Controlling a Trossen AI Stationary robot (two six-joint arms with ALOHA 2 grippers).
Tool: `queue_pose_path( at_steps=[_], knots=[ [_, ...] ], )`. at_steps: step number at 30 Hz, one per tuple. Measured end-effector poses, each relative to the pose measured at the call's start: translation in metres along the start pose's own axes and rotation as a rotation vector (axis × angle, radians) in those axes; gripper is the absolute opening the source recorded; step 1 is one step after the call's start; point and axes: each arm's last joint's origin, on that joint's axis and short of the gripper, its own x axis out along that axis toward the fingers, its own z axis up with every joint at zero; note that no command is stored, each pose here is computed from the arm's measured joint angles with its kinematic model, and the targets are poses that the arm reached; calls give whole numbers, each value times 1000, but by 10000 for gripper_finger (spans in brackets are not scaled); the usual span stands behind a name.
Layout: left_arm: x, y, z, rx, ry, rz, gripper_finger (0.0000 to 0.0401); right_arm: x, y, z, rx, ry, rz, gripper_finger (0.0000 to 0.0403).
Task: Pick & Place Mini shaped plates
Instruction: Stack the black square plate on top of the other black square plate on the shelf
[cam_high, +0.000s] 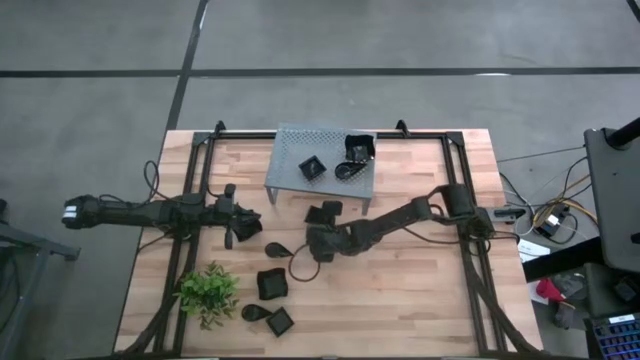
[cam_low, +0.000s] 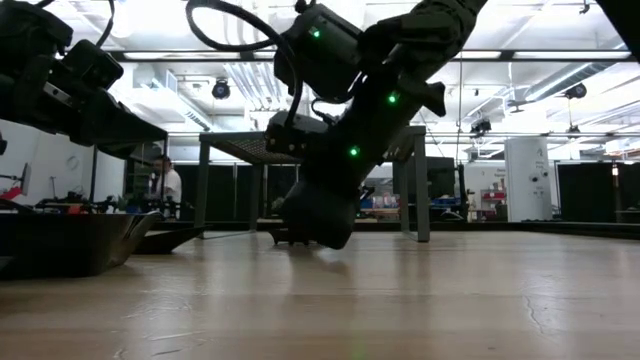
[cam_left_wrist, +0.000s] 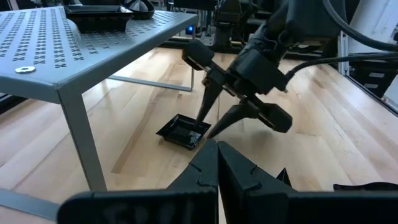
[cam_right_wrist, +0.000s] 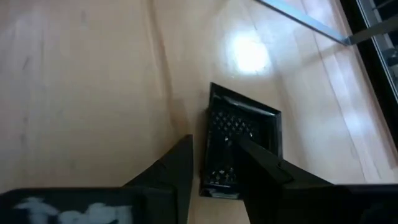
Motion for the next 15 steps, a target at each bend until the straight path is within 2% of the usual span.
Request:
queue_pose_path(
  at_steps=[9,15],
  knots=[
    [0,0,0,0,0,0,0,4,-4,0,3,4,25,82],
    [0,0,0,0,0,0,0,6,-4,-1,10,11,103,29]
  ],
)
